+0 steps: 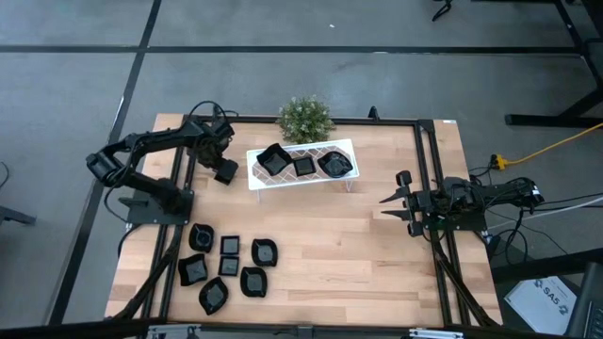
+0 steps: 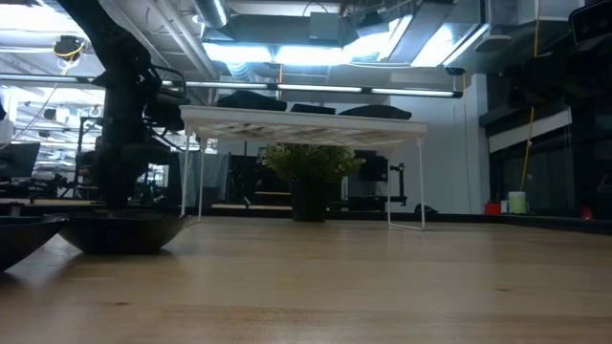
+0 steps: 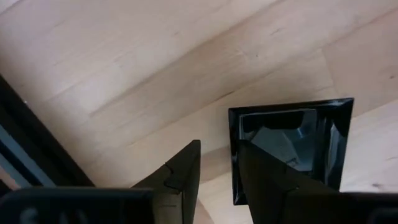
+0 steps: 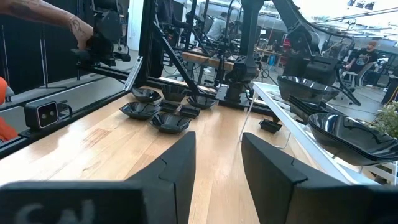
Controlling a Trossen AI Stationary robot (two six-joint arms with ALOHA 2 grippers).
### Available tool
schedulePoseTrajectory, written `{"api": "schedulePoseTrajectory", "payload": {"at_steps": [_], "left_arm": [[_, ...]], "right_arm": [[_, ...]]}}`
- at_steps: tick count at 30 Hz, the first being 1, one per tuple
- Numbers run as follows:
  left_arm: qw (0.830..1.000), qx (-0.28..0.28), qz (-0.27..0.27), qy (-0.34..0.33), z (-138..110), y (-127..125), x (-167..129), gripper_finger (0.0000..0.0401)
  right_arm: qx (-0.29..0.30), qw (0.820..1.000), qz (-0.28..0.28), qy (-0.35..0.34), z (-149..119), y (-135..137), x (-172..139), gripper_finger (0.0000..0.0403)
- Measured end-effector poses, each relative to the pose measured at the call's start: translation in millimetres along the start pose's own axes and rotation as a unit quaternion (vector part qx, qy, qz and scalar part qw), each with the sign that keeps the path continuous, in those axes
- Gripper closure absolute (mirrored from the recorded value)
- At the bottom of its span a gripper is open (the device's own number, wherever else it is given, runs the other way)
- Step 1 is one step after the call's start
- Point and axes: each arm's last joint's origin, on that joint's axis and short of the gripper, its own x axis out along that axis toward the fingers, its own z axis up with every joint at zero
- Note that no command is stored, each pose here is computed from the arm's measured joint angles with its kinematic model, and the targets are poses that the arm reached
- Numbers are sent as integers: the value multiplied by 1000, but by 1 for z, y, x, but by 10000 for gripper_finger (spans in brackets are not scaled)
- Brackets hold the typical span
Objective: Pick & Place Mini shaped plates
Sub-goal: Stack the square plate on top of the square plate on the shelf
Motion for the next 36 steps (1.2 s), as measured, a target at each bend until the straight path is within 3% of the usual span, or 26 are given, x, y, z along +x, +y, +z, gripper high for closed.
{"api": "schedulePoseTrajectory", "payload": {"at_steps": [16,27,36], "left_arm": [[999,17,-14,28,2,-2,10,301],[999,25,-18,28,2,-2,9,391],[999,28,-36,5,-1,-1,-2,398]], "right_arm": [[0,1000,0,0,0,0,0,273],[0,1000,0,0,0,0,0,273],[0,1000,0,0,0,0,0,273]]}}
